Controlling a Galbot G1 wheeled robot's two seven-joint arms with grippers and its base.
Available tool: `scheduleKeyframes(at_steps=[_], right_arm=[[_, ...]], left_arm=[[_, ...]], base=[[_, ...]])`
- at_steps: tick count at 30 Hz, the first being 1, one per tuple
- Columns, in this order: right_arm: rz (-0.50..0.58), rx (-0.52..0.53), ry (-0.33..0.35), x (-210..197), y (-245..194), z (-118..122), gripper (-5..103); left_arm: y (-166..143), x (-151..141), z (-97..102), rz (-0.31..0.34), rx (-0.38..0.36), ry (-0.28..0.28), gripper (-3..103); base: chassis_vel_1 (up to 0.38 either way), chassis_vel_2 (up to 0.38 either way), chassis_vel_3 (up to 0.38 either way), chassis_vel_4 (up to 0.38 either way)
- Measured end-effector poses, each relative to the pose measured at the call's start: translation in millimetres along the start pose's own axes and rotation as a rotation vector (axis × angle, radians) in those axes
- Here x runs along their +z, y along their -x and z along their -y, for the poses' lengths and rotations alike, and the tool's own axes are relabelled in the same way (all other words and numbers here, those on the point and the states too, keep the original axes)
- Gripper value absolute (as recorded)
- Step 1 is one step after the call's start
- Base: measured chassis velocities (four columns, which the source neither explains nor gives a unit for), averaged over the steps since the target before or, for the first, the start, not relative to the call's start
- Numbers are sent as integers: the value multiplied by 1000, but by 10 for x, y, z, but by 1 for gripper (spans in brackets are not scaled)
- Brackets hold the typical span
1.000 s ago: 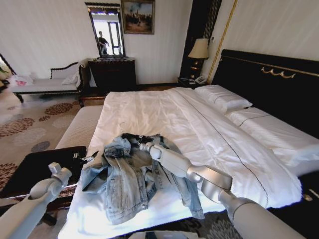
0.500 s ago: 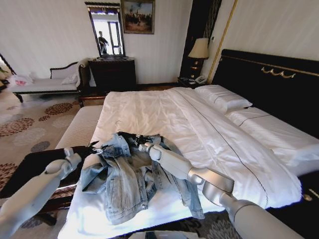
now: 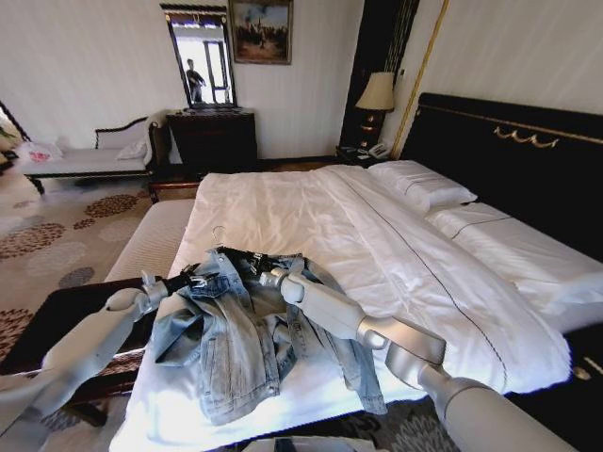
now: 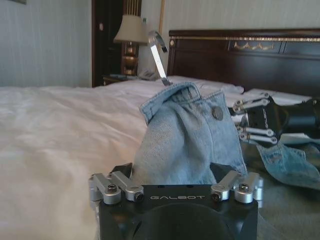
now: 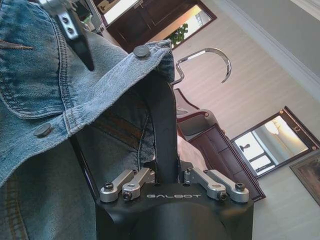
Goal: Pick up the clothes from the bed and hang them on the clothes hanger.
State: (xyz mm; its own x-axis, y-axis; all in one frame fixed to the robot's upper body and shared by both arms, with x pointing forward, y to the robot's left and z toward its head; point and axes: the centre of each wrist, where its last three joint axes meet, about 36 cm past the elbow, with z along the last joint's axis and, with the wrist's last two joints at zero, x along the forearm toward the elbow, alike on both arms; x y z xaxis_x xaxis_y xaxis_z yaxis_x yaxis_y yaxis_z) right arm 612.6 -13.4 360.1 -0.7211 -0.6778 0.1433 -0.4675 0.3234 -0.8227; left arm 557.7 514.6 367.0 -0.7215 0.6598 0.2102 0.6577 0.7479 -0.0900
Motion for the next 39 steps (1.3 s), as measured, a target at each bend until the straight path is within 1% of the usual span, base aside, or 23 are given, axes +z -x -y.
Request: scheduleKeyframes(at_steps=[2, 3, 5, 6, 7, 8, 10, 11, 14, 16, 18, 29, 34, 35, 36, 37, 38, 39], right_arm=[[0, 0, 1, 1, -2, -4, 20], [0, 0, 5, -2, -14, -25, 20], [-1, -1, 7, 4, -26, -44, 20], [-1, -1, 7, 4, -26, -44, 20], [-2, -1, 8, 5, -29, -53, 20], [-2, -3, 9, 8, -33, -66, 20], [-3, -4, 11, 8, -39, -93, 20], [-3, -4, 11, 8, -39, -93, 20], [1, -5, 17, -7, -54, -134, 20], [1, -4, 17, -5, -59, -137, 20], [1, -1, 18, -3, -72, -140, 20], [3, 2, 23, -1, -107, -124, 20], [1, 4, 52, -21, -140, -105, 20], [1, 5, 59, -25, -153, -97, 18], [1, 5, 64, -29, -163, -91, 18], [-3, 8, 75, -21, -190, -74, 22], [-7, 9, 87, -14, -220, -58, 27], [-5, 11, 96, -30, -230, -50, 33]], left_arm=[[-1, 4, -4, 3, 1, 0, 88], [-14, 16, -14, 12, 4, 4, 77], [-36, 45, -7, 20, 3, 8, 66], [-36, 45, -7, 20, 3, 8, 66], [-41, 55, 0, 22, 5, 9, 61], [-46, 72, 8, 25, 8, 12, 61], [-50, 101, 19, 30, 16, 16, 50], [-50, 101, 19, 30, 16, 16, 50], [-47, 156, 29, 31, 30, 15, 34], [-44, 168, 31, 31, 35, 16, 34], [-24, 215, 42, 35, 44, 18, 24], [-43, 264, 57, 57, 44, 32, 24], [-63, 217, 47, 62, 45, 41, 24], [-66, 207, 46, 63, 46, 43, 24], [-69, 201, 45, 63, 47, 44, 24], [-91, 198, 33, 63, 26, 43, 24], [-100, 196, 32, 65, 23, 43, 20], [-97, 201, 39, 64, 24, 43, 20]], base=[[0, 0, 0, 0], [0, 0, 0, 0], [0, 0, 0, 0], [0, 0, 0, 0], [0, 0, 0, 0], [0, 0, 0, 0], [0, 0, 0, 0], [0, 0, 0, 0], [0, 0, 0, 0], [0, 0, 0, 0], [0, 0, 0, 0], [0, 0, 0, 0], [0, 0, 0, 0], [0, 0, 0, 0], [0, 0, 0, 0], [0, 0, 0, 0], [0, 0, 0, 0], [0, 0, 0, 0]])
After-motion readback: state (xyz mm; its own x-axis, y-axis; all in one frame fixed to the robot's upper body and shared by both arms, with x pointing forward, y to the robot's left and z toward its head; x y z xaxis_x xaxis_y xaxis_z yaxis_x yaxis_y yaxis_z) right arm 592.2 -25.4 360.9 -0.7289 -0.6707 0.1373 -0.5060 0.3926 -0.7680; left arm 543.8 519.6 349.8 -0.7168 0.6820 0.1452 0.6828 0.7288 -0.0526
